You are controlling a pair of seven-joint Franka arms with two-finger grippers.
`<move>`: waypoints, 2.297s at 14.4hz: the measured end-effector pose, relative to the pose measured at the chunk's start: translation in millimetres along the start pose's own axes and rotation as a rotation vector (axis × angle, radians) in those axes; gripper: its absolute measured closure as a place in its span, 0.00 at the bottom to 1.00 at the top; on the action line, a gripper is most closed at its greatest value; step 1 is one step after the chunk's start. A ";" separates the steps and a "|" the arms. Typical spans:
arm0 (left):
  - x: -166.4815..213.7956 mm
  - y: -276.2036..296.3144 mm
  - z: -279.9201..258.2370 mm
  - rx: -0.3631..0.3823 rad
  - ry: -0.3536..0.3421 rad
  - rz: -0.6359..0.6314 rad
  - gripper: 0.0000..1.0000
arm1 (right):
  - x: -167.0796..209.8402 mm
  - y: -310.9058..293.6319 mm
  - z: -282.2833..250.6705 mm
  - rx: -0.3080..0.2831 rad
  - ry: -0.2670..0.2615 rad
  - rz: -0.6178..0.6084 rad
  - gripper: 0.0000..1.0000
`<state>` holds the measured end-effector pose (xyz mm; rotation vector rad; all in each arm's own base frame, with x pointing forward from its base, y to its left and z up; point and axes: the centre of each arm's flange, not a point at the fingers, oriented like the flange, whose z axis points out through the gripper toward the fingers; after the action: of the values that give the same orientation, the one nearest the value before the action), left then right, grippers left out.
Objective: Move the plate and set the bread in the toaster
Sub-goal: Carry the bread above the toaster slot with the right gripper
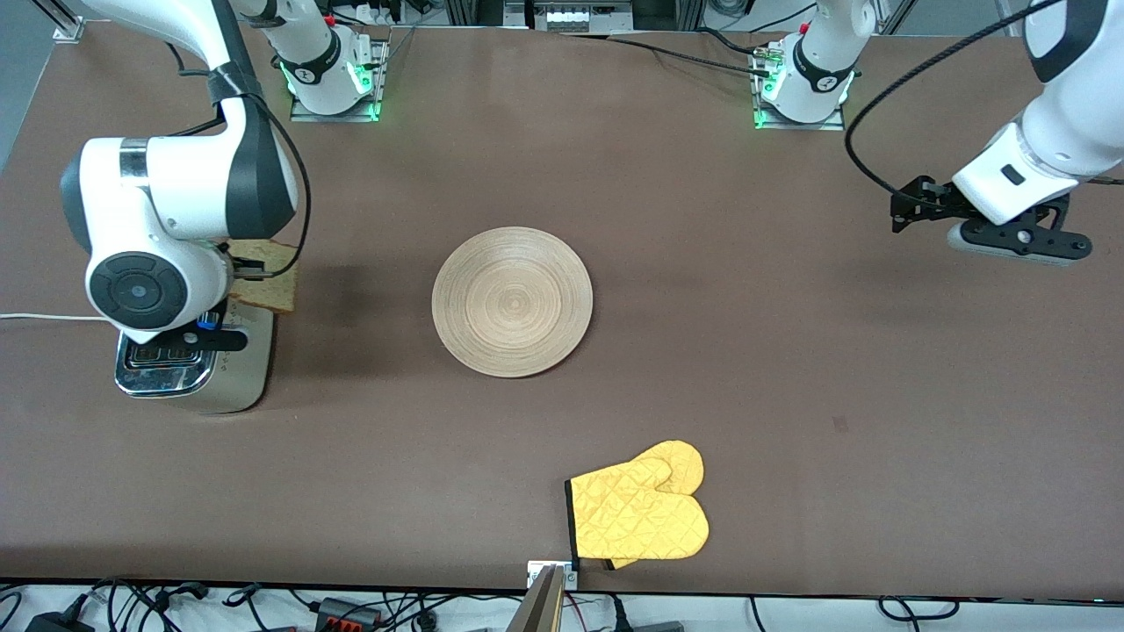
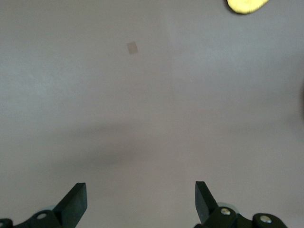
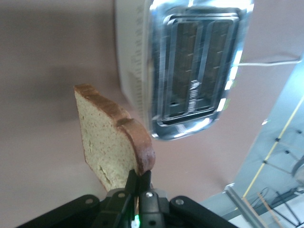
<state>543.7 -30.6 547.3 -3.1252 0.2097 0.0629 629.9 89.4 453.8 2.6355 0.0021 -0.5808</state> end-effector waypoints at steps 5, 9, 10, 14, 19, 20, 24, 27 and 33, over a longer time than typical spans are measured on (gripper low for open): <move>2.2 -4.8 1.4 -0.003 0.013 -0.009 0.00 | -5.3 54.0 -32.1 -0.200 0.072 0.014 0.96; 2.4 -4.1 1.4 -0.003 0.014 -0.008 0.00 | 5.4 61.0 -25.0 -0.335 0.049 -0.011 0.96; 2.4 -4.1 1.4 -0.003 0.014 -0.008 0.00 | 11.5 57.0 -19.7 -0.345 0.047 -0.023 0.96; 1.0 7.8 -2.0 -0.001 0.015 0.011 0.00 | 35.4 40.0 14.1 -0.368 0.033 -0.072 0.96; -1.5 -0.5 -4.6 -0.007 0.017 -0.013 0.00 | 37.0 37.0 18.9 -0.370 0.026 -0.079 0.96; -1.7 -3.2 -4.5 -0.007 0.017 -0.017 0.00 | 37.0 36.8 19.1 -0.371 0.026 -0.080 0.96; -2.0 -4.7 -3.7 -0.008 0.015 -0.020 0.00 | 39.0 34.7 24.5 -0.371 0.019 -0.073 0.96; -2.1 -5.7 -3.4 -0.008 0.014 -0.023 0.00 | 44.1 28.6 30.5 -0.375 0.026 -0.025 0.96; -3.1 -17.4 -2.5 -0.009 0.014 -0.047 0.00 | 47.1 24.7 34.1 -0.378 0.028 -0.016 0.96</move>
<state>543.1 -12.9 550.0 -3.1388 0.1364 0.0415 661.5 48.5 417.5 2.2770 0.1291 -0.4931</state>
